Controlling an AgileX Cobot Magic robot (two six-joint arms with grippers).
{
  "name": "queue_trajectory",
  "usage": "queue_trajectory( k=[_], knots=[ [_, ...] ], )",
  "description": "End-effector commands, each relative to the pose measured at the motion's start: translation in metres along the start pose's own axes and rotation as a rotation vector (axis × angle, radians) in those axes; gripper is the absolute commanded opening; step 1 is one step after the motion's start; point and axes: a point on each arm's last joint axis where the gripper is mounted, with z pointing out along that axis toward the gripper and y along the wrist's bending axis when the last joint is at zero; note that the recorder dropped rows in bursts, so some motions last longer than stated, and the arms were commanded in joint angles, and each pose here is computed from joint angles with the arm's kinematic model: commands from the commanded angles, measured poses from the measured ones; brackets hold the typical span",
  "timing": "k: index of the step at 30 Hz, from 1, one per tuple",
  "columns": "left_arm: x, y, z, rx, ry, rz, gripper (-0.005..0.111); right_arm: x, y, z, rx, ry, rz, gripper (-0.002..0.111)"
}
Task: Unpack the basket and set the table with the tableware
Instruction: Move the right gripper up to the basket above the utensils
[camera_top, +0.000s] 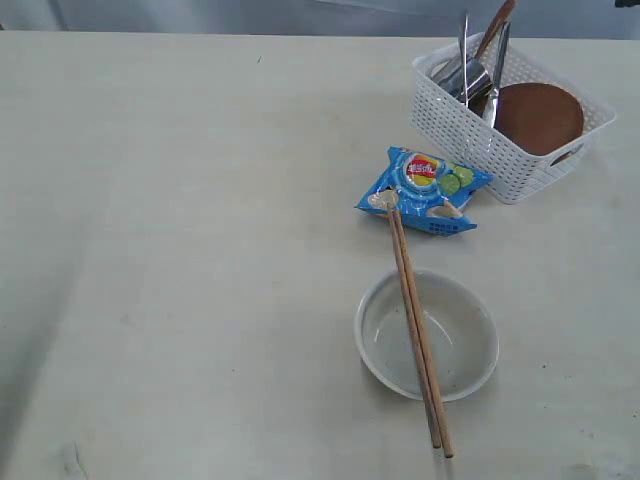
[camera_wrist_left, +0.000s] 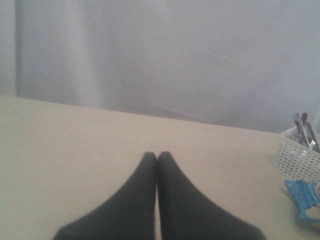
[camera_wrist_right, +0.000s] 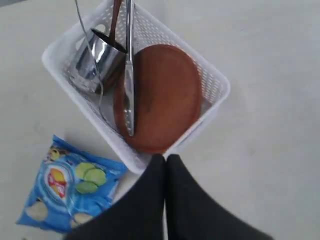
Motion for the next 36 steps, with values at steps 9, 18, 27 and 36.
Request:
queue_trajectory(
  k=[9, 18, 27, 36],
  knots=[
    [0.001, 0.000, 0.000, 0.001, 0.003, 0.015, 0.000, -0.064, 0.005, 0.145, -0.237, 0.076, 0.073, 0.042],
    [0.001, 0.000, 0.000, 0.001, 0.003, 0.015, 0.000, -0.083, 0.025, 0.212, -0.267, 0.102, 0.093, 0.042],
    [0.001, 0.000, 0.000, 0.001, 0.000, 0.015, 0.000, -0.085, 0.026, 0.233, -0.261, 0.115, 0.140, 0.042],
    [0.001, 0.000, 0.000, 0.001, 0.000, 0.015, 0.000, -0.085, 0.024, 0.217, -0.214, 0.172, 0.059, 0.042]
  ],
)
